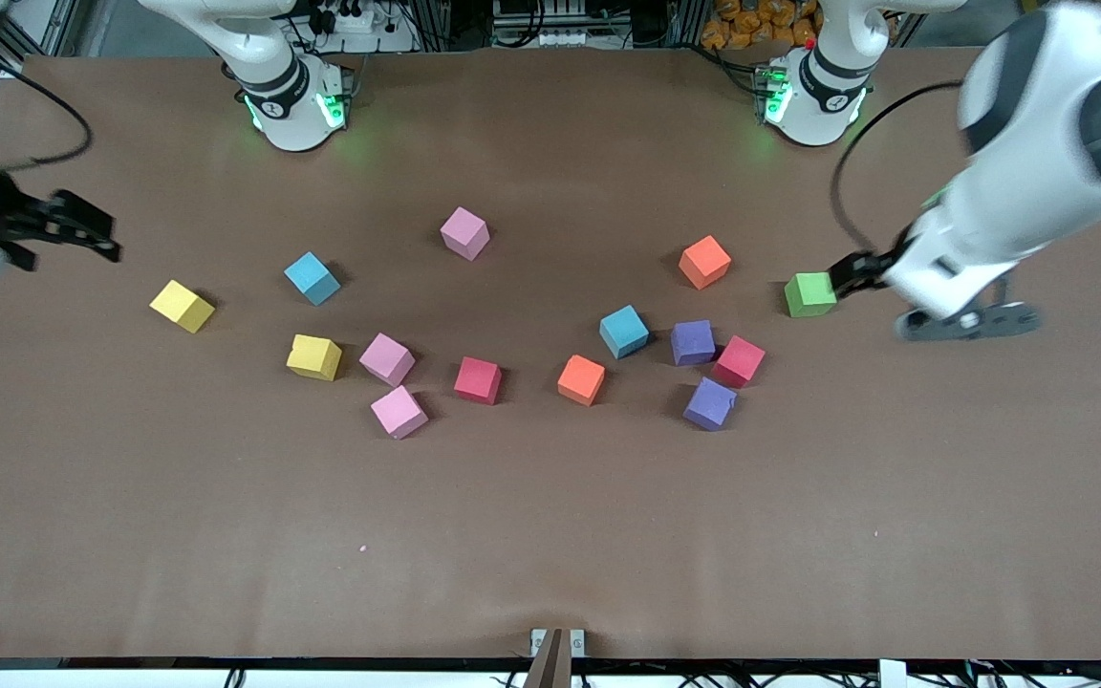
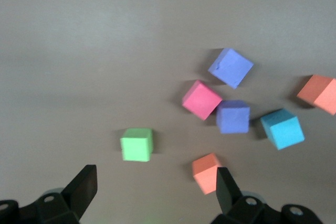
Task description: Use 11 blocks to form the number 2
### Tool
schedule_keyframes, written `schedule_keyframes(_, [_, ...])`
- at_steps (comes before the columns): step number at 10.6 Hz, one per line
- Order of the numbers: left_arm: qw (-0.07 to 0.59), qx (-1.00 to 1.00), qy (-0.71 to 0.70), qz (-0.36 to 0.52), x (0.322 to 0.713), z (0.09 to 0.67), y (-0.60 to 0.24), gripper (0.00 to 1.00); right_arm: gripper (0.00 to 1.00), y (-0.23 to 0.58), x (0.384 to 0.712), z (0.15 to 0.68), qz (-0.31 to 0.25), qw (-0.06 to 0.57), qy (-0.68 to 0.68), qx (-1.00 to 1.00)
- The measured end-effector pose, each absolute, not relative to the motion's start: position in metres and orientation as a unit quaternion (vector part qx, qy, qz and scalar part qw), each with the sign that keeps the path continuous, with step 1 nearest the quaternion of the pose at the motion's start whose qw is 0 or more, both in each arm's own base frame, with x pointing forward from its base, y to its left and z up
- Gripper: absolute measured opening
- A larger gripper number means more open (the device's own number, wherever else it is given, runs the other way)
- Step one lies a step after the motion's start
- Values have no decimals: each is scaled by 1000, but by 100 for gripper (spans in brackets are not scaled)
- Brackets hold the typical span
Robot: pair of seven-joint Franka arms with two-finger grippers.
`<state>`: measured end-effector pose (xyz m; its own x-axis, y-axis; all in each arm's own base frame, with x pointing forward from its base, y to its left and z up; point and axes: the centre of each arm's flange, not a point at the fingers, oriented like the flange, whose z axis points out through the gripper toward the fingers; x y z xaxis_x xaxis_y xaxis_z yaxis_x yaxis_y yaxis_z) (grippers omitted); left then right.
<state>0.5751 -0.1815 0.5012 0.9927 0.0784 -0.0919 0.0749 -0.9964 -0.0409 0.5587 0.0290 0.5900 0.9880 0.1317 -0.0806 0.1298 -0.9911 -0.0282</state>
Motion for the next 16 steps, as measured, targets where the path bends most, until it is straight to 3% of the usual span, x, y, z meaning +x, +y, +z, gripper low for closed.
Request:
schedule_keyframes(5, [12, -986, -166, 23, 544, 385, -303, 100, 100, 108, 587, 451, 81, 7, -80, -994])
schedule_keyframes(9, [-1, -974, -224, 14, 525, 317, -371, 100, 100, 193, 554, 394, 78, -7, -43, -996])
schedule_keyframes(13, [-1, -977, -214, 20, 517, 265, -392, 100, 100, 197, 537, 357, 106, 15, 10, -994])
schedule_keyframes(16, [9, -978, -208, 31, 509, 236, -398, 100, 100, 224, 500, 312, 124, 10, 68, -990])
